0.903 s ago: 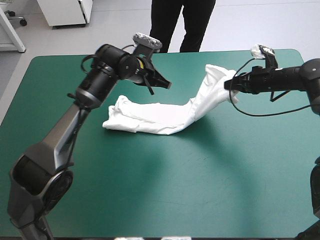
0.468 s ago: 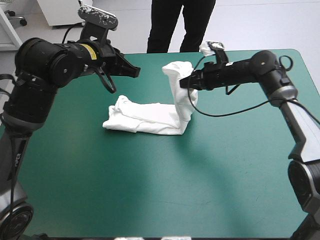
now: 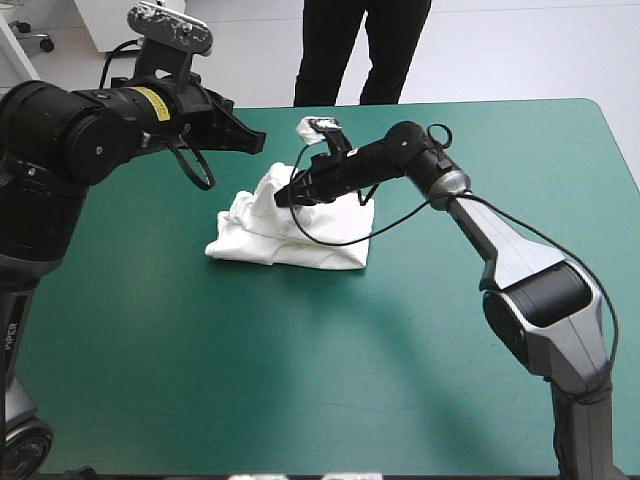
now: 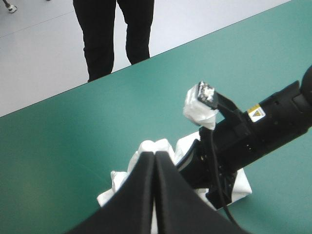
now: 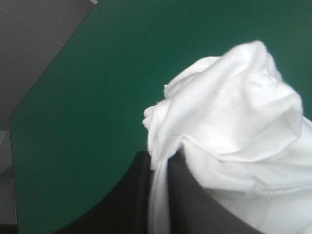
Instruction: Fold the cloth
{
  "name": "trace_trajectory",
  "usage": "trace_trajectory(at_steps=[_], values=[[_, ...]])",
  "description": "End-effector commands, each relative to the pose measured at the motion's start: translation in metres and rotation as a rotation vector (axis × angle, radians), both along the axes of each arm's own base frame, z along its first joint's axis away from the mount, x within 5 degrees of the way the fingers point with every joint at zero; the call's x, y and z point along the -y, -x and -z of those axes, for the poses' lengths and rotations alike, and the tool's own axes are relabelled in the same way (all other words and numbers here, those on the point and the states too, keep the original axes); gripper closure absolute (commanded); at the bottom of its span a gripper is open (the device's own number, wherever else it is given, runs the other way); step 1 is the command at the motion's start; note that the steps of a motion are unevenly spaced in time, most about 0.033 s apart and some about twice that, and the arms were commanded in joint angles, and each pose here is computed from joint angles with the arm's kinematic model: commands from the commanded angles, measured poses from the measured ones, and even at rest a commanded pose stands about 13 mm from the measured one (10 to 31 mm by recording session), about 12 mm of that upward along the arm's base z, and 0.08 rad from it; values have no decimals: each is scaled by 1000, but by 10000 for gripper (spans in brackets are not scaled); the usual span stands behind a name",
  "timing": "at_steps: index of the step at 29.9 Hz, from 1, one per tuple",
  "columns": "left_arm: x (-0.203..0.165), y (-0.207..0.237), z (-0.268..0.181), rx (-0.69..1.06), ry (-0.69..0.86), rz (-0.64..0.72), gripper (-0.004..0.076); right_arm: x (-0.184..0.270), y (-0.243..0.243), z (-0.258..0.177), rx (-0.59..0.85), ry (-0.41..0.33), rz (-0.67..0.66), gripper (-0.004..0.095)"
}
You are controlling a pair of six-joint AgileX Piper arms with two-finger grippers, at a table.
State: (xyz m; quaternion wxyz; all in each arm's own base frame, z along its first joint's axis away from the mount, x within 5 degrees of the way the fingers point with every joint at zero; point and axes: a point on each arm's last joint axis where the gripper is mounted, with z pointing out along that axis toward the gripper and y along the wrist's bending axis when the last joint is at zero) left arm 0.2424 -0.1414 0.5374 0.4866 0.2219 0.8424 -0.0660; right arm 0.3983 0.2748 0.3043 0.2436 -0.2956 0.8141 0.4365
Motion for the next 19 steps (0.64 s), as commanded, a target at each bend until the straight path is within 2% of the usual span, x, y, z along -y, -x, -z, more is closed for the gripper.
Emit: trace_trajectory(at_steps=[1,2,5,8,10,13,15,19], values=[[-12,18,-15,24,24,-11,733,-11,14,-47,65,-116,-68,776],[-12,18,-15,24,24,-11,733,-14,15,-47,63,-115,-88,715],[-12,18,-15,26,20,-12,733,-14,19,-51,55,-110,-135,440],[-12,18,-15,27,18,-10,733,-12,24,-55,27,-86,-176,257],[-12,18,-15,25,21,-10,733,-11,28,-58,22,-55,-200,237],[-12,19,-15,27,24,-9,733,-4,27,-65,33,7,-164,248],[-13,21,-16,31,26,-9,733,9,24,-71,54,57,-111,258],[-19,29,-22,53,32,-7,733,55,20,-95,107,201,75,258]])
